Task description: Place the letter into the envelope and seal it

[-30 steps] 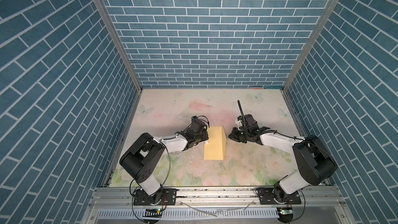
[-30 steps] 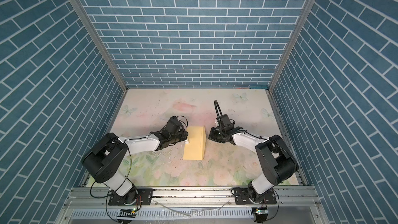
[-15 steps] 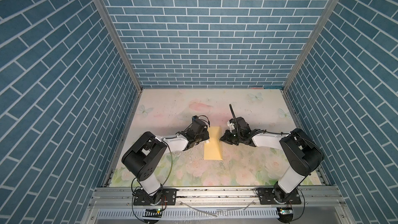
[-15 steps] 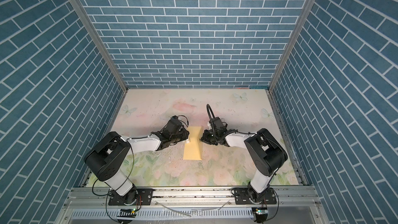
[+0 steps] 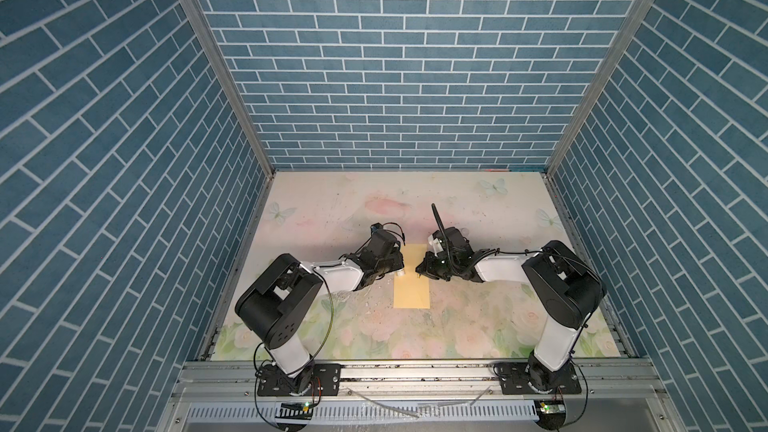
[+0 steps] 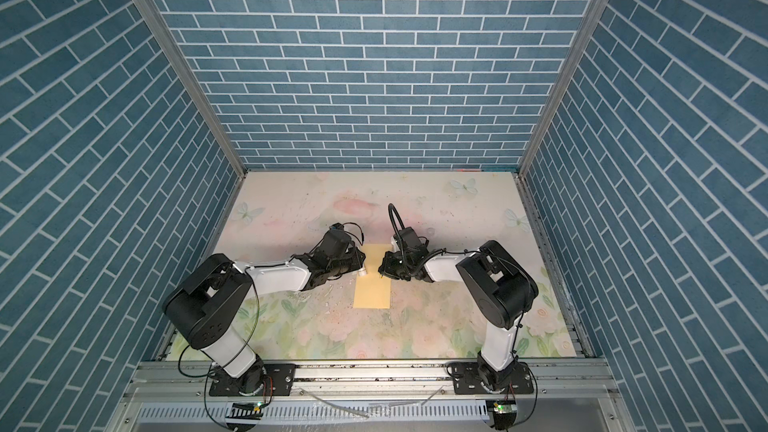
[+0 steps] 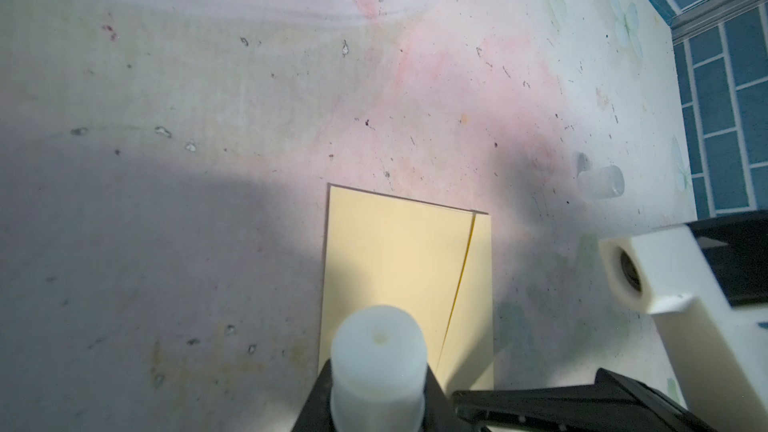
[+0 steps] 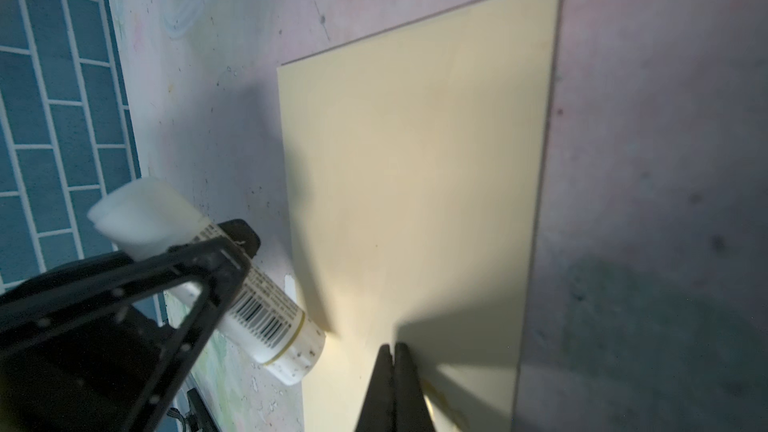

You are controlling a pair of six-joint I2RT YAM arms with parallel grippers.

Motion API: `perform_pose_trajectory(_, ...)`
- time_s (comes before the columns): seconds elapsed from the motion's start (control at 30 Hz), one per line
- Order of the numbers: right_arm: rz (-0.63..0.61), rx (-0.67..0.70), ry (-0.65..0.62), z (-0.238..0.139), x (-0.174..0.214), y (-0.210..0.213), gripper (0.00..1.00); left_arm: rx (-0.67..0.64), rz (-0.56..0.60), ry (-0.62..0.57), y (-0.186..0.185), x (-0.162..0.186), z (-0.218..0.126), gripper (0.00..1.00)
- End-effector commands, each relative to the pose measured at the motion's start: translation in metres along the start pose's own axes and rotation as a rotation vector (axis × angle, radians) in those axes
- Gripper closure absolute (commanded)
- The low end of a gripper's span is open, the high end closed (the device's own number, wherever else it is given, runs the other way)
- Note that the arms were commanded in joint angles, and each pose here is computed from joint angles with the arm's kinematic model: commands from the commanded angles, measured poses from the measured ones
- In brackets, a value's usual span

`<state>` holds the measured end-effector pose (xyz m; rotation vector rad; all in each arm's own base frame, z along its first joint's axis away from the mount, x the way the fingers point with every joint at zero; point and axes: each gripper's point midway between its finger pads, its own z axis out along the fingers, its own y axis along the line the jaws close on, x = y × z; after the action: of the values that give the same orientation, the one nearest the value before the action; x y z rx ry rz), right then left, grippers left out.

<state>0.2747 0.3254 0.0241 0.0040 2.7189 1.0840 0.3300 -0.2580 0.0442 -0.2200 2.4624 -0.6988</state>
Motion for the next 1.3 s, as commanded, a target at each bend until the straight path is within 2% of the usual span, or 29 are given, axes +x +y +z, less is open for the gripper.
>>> perform_pose_trajectory(0.0,0.033,0.022,0.037,0.01,0.008,-0.003,1.0,-0.066,0.009,0.044,0.021,0.018,0.006,1.0)
perform_pose_trajectory(0.43,0.038,0.04,0.113,0.016,0.031,-0.01,1.0,-0.069,0.002,0.046,0.022,0.019,0.008,1.0)
perform_pose_trajectory(0.97,0.048,0.142,0.176,-0.019,0.074,-0.047,1.0,-0.074,-0.004,0.045,0.025,0.02,0.006,1.0)
perform_pose_trajectory(1.27,0.035,0.106,0.152,-0.005,0.057,-0.033,1.0,-0.074,-0.002,0.05,0.023,0.02,0.008,1.0)
